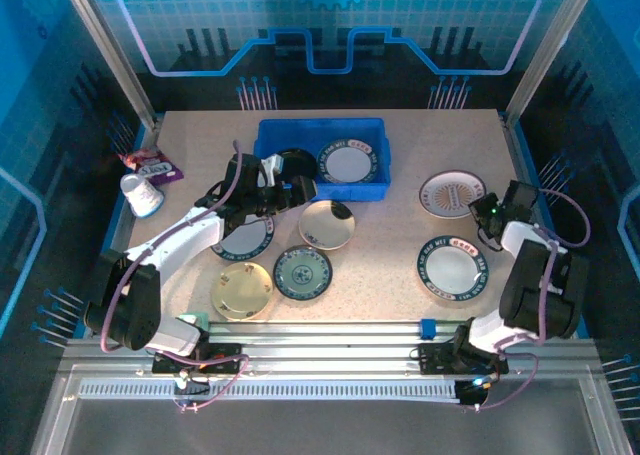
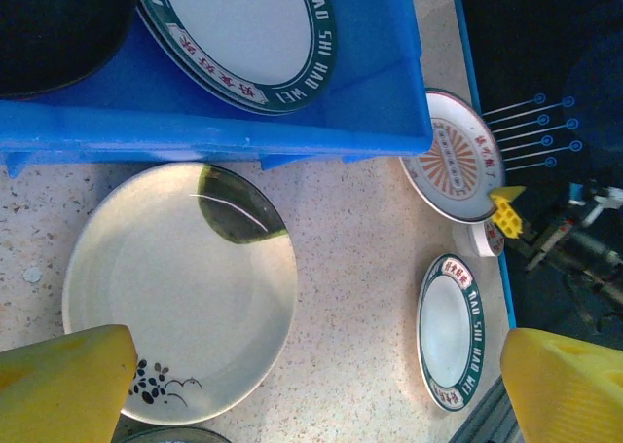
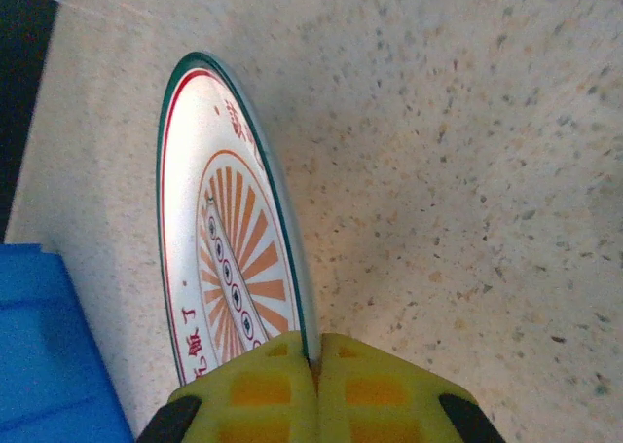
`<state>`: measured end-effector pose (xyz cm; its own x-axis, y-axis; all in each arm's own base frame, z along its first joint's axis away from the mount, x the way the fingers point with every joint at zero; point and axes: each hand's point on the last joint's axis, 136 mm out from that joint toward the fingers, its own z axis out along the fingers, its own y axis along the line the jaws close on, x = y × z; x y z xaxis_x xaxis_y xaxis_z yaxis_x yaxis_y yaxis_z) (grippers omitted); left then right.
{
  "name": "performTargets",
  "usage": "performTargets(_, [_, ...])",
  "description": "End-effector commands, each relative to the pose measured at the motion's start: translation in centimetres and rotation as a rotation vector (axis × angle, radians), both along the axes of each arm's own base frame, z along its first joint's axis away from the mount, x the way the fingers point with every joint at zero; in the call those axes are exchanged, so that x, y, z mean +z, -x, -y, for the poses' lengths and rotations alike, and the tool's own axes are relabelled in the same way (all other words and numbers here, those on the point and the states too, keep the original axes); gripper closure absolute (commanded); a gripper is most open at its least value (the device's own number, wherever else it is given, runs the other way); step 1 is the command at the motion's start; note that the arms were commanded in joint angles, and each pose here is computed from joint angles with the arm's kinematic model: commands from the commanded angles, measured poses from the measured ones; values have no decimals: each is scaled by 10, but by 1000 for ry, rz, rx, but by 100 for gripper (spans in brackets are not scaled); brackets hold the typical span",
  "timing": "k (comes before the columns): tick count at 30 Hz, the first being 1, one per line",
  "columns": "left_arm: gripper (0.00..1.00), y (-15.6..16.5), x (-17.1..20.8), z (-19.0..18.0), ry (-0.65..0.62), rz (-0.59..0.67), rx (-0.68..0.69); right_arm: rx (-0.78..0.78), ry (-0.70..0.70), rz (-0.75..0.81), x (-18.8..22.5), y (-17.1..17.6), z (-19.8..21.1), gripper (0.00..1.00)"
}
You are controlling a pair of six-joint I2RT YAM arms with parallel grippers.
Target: Place the plates into the plastic bin on the countertop
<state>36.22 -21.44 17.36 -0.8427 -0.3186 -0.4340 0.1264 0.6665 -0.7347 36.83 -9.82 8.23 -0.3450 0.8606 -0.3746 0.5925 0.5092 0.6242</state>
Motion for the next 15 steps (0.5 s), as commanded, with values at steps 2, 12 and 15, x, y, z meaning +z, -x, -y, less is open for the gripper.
performTargets(2, [3, -2, 17, 6, 15, 26, -9, 5, 91, 93, 56, 7, -2, 100])
performTargets(12, [3, -3, 26, 12, 56, 40, -13, 211, 142, 302, 163, 19, -67, 100])
performTargets(15, [3, -3, 32, 16, 92, 45, -26, 330, 69, 351, 176, 15, -102, 100])
